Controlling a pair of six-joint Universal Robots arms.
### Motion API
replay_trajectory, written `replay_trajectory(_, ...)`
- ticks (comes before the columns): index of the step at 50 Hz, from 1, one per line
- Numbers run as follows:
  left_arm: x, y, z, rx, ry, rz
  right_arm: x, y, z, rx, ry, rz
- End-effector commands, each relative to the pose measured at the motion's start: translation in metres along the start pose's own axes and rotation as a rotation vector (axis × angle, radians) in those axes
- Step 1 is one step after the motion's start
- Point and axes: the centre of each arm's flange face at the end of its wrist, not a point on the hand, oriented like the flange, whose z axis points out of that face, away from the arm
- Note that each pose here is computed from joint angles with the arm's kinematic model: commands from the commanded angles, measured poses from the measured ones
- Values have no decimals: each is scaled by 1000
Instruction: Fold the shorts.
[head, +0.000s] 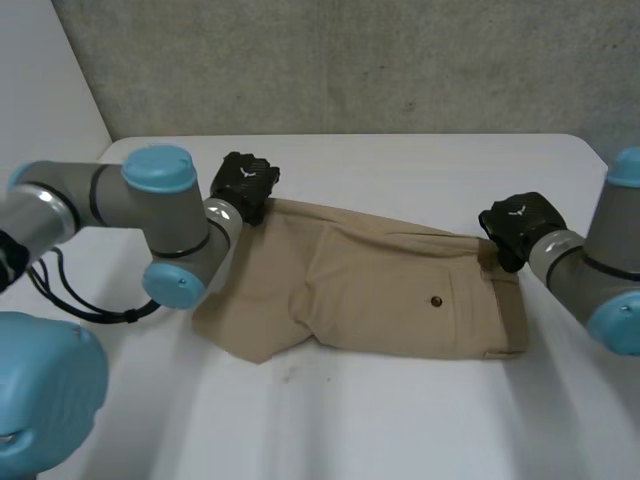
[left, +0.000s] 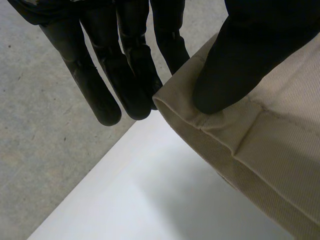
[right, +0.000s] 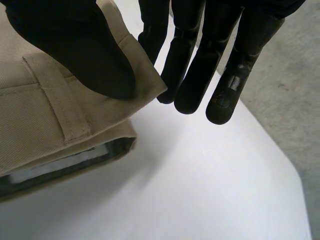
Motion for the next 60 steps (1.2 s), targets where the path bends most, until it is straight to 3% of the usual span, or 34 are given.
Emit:
replay_trajectory(1, 15, 25, 18, 42, 25, 25, -11, 11, 27, 1, 46, -76)
replay_trajectory(9, 22, 28, 20, 103, 21, 33, -16, 4, 31, 0, 95, -108)
replay_trajectory(16, 0, -34, 6, 284, -71, 49, 35, -57, 1, 227, 324, 0)
replay_trajectory(21, -11, -60, -15, 318, -89, 44, 42, -73, -26, 272, 324, 25)
replay_trajectory(28, -12, -62, -62, 221, -59, 0, 12, -49, -62, 149, 90, 67)
replay_trajectory(37, 2, -40, -123, 28, 33, -268, -20, 2, -97, -8, -147, 213)
replay_trajectory(43, 8, -28, -144, -66, 58, -378, -30, 32, -102, -50, -153, 245)
replay_trajectory(60, 14, -15, -156, -118, 68, -389, -30, 67, -63, -30, -85, 231)
